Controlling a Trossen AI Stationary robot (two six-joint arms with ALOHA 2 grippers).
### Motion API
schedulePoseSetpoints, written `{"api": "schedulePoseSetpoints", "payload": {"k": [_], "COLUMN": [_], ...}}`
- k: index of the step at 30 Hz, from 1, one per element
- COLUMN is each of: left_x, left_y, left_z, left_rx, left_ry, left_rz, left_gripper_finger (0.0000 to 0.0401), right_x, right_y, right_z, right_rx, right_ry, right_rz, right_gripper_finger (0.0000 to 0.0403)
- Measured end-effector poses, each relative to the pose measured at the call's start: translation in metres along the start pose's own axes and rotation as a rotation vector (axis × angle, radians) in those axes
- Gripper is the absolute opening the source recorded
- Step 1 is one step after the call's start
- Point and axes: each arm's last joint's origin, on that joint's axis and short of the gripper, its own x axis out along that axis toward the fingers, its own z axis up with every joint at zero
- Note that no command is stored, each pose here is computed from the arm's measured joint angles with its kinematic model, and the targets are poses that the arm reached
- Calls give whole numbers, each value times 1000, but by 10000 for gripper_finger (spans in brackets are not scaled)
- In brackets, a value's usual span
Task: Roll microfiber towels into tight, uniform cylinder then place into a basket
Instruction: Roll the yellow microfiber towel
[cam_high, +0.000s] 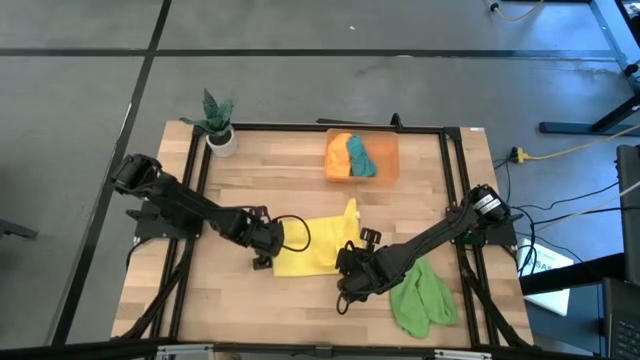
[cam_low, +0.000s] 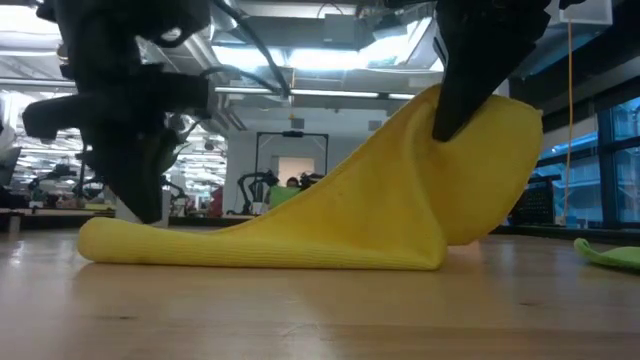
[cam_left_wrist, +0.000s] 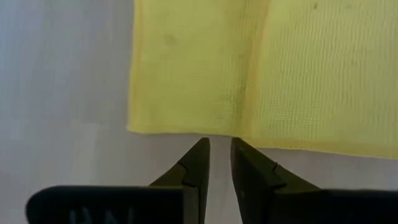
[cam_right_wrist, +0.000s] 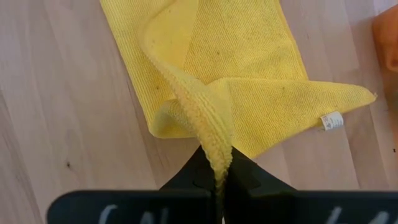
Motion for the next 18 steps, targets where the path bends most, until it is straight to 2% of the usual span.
{"api": "schedulePoseSetpoints", "payload": {"k": [5, 18], "left_x": [12, 12], "left_y": [1, 0], "left_z": [-6, -7], "left_rx": [1, 20], "left_ry": [-19, -12], "left_rz": [-89, -120], "left_gripper_finger": [55, 55], "right_x": [0, 0], "right_y": [0, 0], "right_z": [0, 0], "right_rx": [6, 23], "right_ry": [0, -1], "right_rz": [0, 0], "right_gripper_finger": [12, 12]}}
